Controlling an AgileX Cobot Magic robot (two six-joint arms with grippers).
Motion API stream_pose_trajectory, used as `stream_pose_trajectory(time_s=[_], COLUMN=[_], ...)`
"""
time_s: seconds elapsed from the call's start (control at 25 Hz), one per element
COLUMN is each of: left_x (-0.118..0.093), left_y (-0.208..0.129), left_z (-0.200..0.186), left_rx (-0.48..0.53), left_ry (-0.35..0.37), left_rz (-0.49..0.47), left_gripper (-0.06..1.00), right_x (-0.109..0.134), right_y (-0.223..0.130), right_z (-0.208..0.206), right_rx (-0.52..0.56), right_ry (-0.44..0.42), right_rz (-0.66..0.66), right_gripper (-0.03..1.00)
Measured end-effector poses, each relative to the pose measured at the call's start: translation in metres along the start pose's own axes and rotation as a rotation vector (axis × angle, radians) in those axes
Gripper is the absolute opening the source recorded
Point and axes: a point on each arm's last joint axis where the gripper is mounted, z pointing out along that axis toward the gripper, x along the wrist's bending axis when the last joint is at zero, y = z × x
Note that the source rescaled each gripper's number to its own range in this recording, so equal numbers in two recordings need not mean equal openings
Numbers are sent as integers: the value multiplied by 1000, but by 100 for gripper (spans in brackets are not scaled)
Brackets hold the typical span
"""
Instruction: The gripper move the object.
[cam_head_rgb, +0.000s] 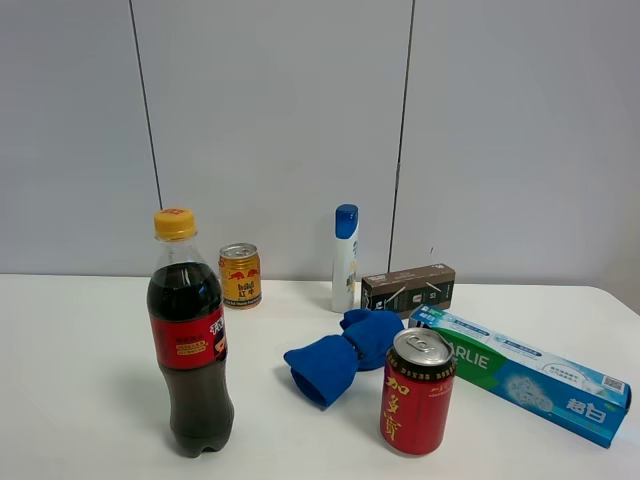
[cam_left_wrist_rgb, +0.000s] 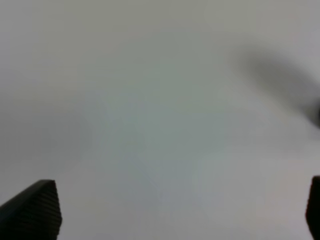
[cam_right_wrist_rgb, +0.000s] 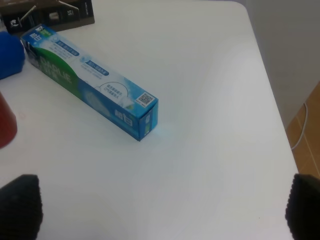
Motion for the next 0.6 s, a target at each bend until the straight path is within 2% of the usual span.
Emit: stream_pose_trajectory(time_s=[0.12, 0.32, 0.52, 0.6], left_x=[-8, -17, -26, -29], left_y=[-30, -71, -87, -90], left_z=[-10, -6, 5, 10], left_rx=[-92, -148, -162, -160], left_ry=[15, 15, -79, -134], left_rz=[6, 8, 23, 57], left_gripper=[100, 100, 100, 100], right_x=[0, 0, 0, 0], right_y=[0, 0, 0, 0], right_z=[0, 0, 0, 0], right_rx=[0, 0, 0, 0], right_ry=[0, 0, 0, 0], right_rz=[0, 0, 0, 0], right_gripper=[100, 100, 100, 100])
